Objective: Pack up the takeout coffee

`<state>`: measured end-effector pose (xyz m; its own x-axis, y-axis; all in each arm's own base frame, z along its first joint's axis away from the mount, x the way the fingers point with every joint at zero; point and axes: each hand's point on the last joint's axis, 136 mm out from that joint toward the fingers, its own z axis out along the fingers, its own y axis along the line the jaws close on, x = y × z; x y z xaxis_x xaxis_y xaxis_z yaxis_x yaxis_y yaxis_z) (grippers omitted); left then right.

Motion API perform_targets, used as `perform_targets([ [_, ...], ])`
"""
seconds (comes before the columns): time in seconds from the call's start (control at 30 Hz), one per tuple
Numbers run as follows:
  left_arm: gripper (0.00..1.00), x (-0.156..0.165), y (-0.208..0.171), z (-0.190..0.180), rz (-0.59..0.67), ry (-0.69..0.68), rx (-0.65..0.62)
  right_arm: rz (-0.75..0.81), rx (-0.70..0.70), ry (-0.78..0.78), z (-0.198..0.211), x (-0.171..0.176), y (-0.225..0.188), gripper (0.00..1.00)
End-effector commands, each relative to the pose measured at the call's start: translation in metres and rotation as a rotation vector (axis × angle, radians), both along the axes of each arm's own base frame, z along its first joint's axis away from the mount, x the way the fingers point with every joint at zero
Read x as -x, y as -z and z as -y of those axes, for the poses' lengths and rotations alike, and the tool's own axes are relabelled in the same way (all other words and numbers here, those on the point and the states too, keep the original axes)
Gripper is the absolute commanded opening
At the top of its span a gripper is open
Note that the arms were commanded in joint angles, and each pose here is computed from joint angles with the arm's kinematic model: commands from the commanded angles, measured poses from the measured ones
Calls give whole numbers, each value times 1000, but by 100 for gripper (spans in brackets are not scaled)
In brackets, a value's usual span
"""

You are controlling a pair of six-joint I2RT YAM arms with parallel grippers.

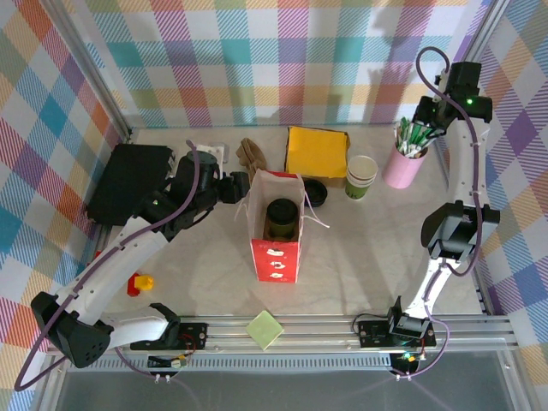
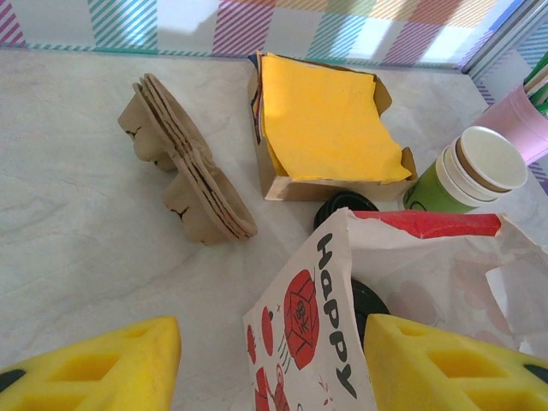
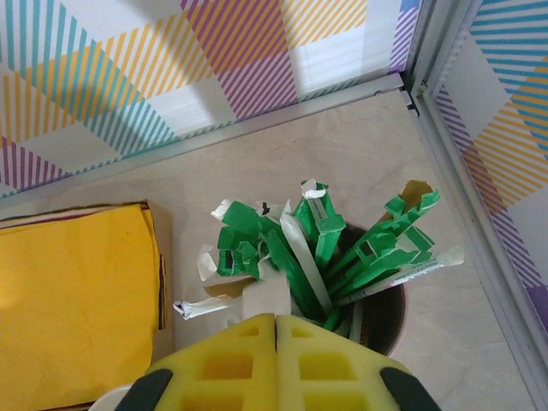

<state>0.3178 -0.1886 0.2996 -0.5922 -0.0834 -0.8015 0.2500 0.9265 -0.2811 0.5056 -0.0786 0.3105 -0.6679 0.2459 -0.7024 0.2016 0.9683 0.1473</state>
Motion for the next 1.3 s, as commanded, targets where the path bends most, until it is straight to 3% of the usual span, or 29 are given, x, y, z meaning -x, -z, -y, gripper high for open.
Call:
perform_targets([
  [0.0,59,5,4,-2,-4,-2,-14,54,27,6,4,6,-27,3],
  [0.17,59,4,6,-1,-11,1,-14,90,48,5,3,16,-48,6],
  [0.33,59,6,4,-1,-9,1,-8,196,39,-36,-9,35,-94,0],
  [0.53,59,8,1,-5,0,-10,-8,395,-73,-222,-59,80,-173,0],
  [0.73,59,12,-5,-8,7,-17,-3,500,-253,-445,-120,139,-222,0],
  [1.03,59,20,-10,-23,19,-53,-24,467,-552,-796,-206,210,-247,0],
  [1.27,59,27,-11,-33,25,-77,-38,340,-629,-1013,-275,249,-233,0],
])
